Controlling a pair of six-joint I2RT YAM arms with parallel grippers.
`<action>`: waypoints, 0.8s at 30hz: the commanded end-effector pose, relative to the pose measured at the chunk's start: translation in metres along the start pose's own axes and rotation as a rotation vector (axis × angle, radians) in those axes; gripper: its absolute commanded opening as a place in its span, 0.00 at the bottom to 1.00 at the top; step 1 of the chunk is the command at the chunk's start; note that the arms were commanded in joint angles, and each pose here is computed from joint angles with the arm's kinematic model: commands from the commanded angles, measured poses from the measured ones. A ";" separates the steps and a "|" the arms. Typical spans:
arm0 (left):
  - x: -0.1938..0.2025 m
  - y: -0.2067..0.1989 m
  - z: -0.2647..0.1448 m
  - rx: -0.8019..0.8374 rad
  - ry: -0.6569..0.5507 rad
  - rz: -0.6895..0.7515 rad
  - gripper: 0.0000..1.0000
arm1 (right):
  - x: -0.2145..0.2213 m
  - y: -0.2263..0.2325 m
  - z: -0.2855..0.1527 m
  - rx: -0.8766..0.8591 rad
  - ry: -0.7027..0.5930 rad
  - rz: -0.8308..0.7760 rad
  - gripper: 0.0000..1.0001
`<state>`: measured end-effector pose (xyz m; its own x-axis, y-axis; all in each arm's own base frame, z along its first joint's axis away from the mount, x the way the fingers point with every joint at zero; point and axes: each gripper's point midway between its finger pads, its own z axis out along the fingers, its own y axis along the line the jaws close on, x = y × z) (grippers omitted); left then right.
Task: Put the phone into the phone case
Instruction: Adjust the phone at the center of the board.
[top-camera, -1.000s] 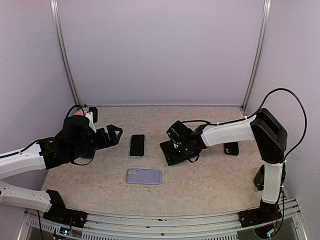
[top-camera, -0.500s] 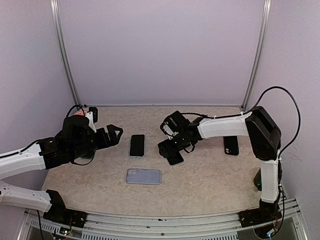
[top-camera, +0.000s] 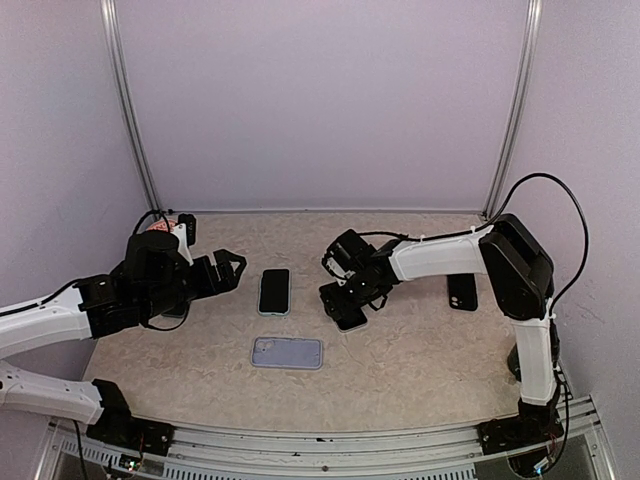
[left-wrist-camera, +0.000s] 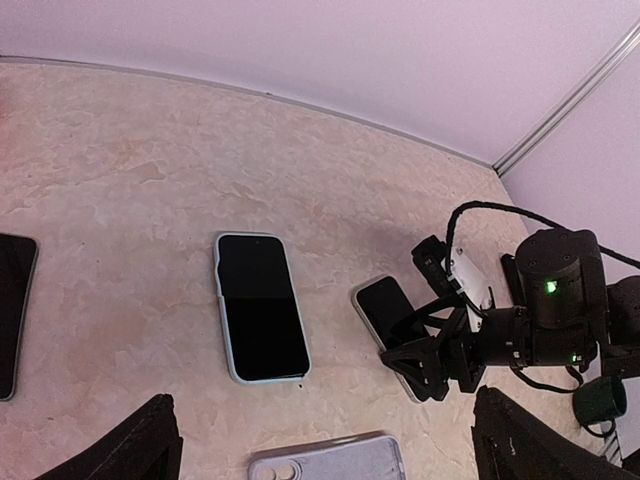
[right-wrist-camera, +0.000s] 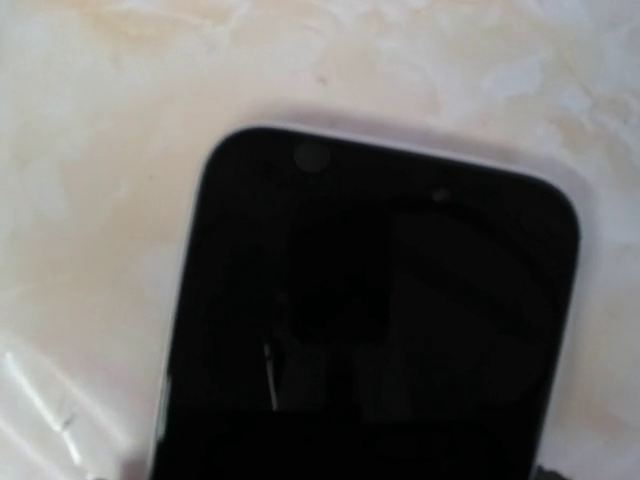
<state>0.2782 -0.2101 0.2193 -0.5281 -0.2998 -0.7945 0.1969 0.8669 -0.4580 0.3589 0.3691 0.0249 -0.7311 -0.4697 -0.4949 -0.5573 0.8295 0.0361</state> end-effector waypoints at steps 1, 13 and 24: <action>-0.002 -0.006 0.001 0.015 -0.002 -0.001 0.99 | 0.017 -0.004 0.004 0.008 0.044 -0.004 0.83; 0.005 -0.003 0.010 -0.019 0.023 -0.012 0.99 | 0.010 -0.008 -0.007 0.020 -0.017 -0.035 0.75; 0.015 -0.012 0.019 0.018 0.068 -0.004 0.99 | -0.015 -0.002 -0.043 -0.028 -0.181 -0.059 0.73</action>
<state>0.2812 -0.2184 0.1957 -0.5790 -0.2765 -0.7670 0.1728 0.8778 -0.4468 0.3456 0.3526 0.0298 -0.6829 -0.4923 -0.5398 -0.5916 0.8061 0.0133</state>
